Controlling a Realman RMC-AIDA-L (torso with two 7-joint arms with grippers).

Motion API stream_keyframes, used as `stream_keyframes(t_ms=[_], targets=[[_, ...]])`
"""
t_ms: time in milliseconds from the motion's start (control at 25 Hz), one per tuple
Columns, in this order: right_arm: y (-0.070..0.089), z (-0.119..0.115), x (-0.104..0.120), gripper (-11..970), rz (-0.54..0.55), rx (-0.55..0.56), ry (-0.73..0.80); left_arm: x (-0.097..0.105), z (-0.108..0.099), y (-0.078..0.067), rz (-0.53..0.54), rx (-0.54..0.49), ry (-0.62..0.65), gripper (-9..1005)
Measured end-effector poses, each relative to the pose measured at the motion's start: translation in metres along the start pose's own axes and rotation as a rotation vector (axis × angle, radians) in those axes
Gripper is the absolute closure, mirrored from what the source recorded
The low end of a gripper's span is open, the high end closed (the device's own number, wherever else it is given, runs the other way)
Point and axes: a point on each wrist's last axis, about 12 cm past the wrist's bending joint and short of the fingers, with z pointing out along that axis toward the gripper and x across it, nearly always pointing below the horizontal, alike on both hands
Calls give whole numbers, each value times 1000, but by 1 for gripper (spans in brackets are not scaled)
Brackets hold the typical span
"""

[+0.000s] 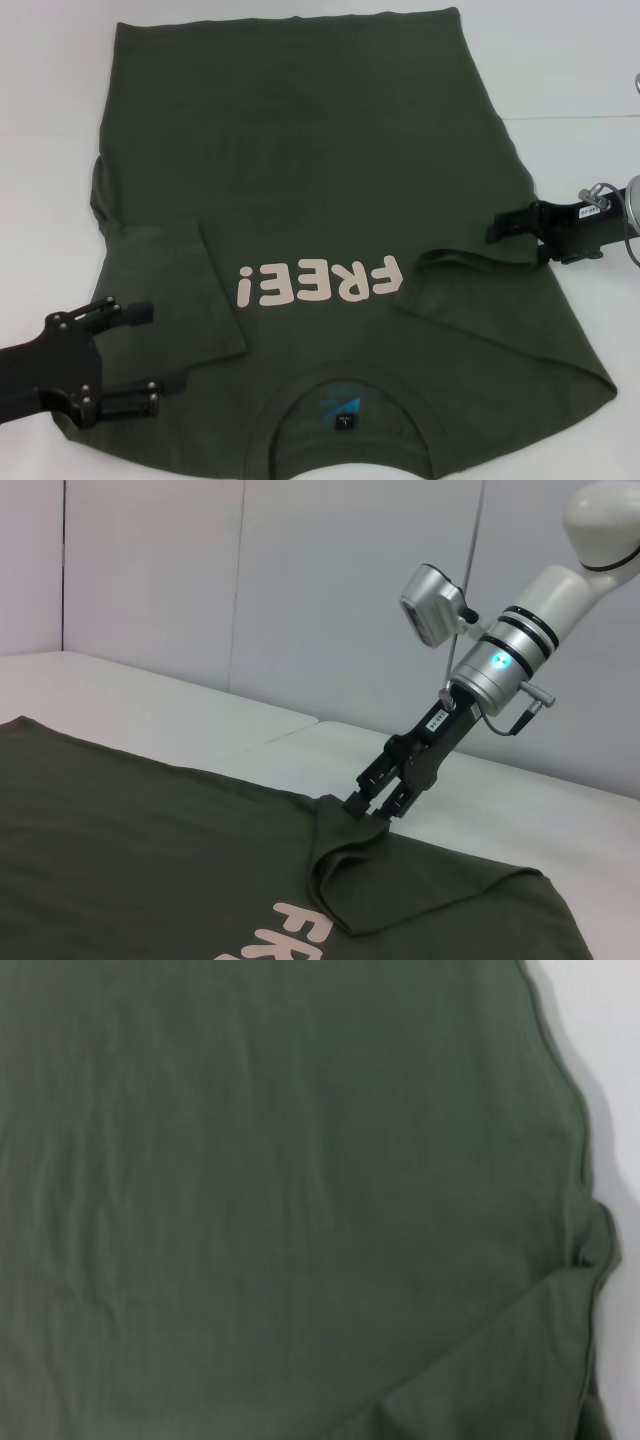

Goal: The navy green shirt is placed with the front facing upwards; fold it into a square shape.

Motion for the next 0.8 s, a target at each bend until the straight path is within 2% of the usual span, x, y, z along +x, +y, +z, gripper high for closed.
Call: stream_keyframes(t_ms=[200, 480, 800], targets=[[2, 0, -4, 121, 14, -24, -34, 1, 0, 0, -2, -2, 2, 60], [10, -1, -9, 122, 36, -119, -101, 2, 0, 0, -3, -11, 6, 60], [0, -5, -10, 122, 76, -157, -187, 4, 1, 2, -22, -25, -3, 59]])
